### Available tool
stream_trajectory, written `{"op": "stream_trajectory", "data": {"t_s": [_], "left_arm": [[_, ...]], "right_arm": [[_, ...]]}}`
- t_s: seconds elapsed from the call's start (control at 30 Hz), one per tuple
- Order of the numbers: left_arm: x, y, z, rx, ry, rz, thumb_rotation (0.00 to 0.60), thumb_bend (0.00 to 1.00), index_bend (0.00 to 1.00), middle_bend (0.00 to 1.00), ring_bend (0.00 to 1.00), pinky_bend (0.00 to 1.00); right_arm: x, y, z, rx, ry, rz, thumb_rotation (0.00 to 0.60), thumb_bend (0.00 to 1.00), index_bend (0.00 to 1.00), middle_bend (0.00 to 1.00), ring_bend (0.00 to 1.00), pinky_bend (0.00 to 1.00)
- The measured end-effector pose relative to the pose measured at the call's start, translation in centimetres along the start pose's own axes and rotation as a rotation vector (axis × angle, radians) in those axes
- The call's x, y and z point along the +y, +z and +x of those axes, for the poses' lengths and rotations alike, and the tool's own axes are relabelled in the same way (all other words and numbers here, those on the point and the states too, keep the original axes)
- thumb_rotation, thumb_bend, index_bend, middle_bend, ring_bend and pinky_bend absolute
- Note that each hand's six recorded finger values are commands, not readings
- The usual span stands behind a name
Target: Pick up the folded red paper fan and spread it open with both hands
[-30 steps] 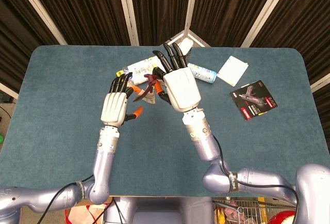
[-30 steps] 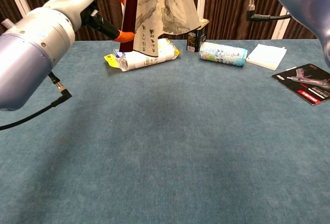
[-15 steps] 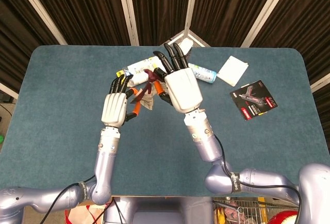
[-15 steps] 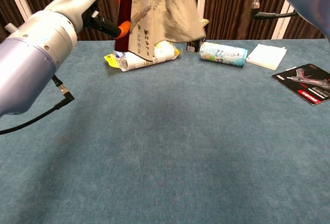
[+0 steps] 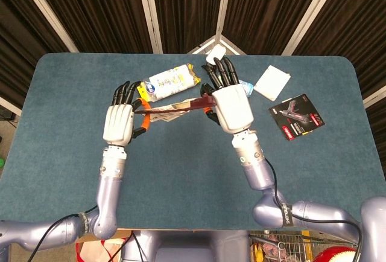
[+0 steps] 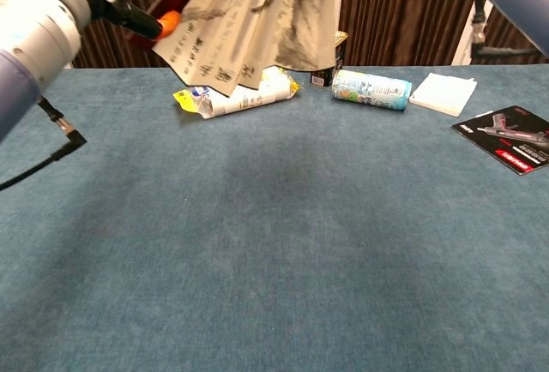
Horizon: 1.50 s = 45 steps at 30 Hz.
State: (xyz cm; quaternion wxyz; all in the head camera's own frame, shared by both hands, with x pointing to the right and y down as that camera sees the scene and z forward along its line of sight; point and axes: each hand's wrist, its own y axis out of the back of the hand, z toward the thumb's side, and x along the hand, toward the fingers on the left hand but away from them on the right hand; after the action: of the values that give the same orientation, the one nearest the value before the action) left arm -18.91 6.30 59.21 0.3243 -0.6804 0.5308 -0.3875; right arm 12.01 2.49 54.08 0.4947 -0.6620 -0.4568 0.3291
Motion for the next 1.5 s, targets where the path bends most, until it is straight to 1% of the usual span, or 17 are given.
{"op": "stream_trajectory", "data": {"t_s": [0.23,0.5,0.67,0.93,1.17,1.5], "left_arm": [[2.2,-0.8,0.2,0.004,0.024,0.010,0.600,0.67,0.61,0.10,0.00,0.00],[5.0,-0.9,0.6,-0.013,0.059,0.023,0.600,0.67,0.61,0.10,0.00,0.00],[6.8,-0.9,0.8,-0.024,0.085,0.036,0.600,0.67,0.61,0.10,0.00,0.00],[9.2,-1.3,1.0,-0.028,0.115,0.060,0.600,0.67,0.61,0.10,0.00,0.00],[10.0,-1.5,0.9,-0.036,0.118,0.078,0.600,0.67,0.61,0.10,0.00,0.00],[8.8,-1.9,0.4,-0.042,0.089,0.108,0.600,0.67,0.61,0.10,0.00,0.00]], "right_arm": [[0.0,-1.8,0.9,-0.019,0.013,0.034,0.600,0.76,0.71,0.22,0.04,0.00],[-0.1,-3.7,2.2,-0.048,0.030,0.072,0.600,0.76,0.72,0.22,0.04,0.00],[0.1,-5.1,2.9,-0.058,0.035,0.111,0.600,0.76,0.73,0.22,0.04,0.00],[0.7,-7.0,3.9,-0.087,0.039,0.135,0.600,0.76,0.73,0.22,0.04,0.00],[0.9,-7.8,4.7,-0.097,0.043,0.150,0.600,0.76,0.73,0.22,0.04,0.00],[0.1,-8.7,6.2,-0.090,0.067,0.191,0.600,0.76,0.73,0.22,0.04,0.00]]}}
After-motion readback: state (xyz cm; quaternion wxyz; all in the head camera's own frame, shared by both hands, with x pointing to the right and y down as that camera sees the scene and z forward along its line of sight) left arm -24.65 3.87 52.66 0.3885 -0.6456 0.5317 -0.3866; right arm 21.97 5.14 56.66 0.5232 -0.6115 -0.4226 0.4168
